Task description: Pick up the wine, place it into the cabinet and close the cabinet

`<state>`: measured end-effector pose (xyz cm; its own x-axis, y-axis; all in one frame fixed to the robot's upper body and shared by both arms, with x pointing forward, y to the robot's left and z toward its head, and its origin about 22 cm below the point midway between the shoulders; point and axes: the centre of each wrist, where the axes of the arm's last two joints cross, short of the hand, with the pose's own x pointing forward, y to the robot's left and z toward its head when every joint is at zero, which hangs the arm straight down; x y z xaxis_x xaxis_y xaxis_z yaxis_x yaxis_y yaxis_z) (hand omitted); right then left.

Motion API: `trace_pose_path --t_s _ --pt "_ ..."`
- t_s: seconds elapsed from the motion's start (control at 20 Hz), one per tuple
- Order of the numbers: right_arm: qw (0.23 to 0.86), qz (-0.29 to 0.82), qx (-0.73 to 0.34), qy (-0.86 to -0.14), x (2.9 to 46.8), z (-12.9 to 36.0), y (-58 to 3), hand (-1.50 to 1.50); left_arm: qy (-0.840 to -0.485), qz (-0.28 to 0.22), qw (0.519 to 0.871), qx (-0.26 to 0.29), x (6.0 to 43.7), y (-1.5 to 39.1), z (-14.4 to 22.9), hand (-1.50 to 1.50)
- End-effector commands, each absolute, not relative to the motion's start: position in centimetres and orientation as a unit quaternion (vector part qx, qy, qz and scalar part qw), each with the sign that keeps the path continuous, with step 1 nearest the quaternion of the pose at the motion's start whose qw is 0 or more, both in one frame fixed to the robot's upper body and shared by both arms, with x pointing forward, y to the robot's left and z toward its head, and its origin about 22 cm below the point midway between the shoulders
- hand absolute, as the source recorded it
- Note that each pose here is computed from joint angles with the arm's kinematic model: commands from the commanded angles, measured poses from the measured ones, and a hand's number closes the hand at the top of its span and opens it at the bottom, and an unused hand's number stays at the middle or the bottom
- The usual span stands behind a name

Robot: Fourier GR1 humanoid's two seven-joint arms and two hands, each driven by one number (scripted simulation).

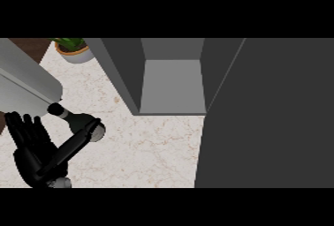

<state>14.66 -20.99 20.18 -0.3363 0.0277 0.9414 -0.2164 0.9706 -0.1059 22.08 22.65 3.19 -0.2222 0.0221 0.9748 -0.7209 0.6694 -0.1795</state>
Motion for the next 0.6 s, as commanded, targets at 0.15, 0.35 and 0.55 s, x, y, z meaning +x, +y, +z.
trace_pose_path --t_s 0.15,0.35,0.55 --pt "0.556 0.111 0.076 -0.82 11.1 22.1 -22.5 -1.5 -0.706 0.339 0.573 0.239 21.6 24.6 0.2 -1.5" --pt "0.544 0.109 0.085 -0.828 12.5 22.7 -21.6 -1.5 -0.706 0.324 0.584 0.234 21.3 24.1 -0.9 -1.5" --pt "0.552 0.096 0.075 -0.825 11.2 21.4 -21.0 -1.5 -0.706 0.325 0.584 0.233 21.6 24.7 -3.2 -1.5"
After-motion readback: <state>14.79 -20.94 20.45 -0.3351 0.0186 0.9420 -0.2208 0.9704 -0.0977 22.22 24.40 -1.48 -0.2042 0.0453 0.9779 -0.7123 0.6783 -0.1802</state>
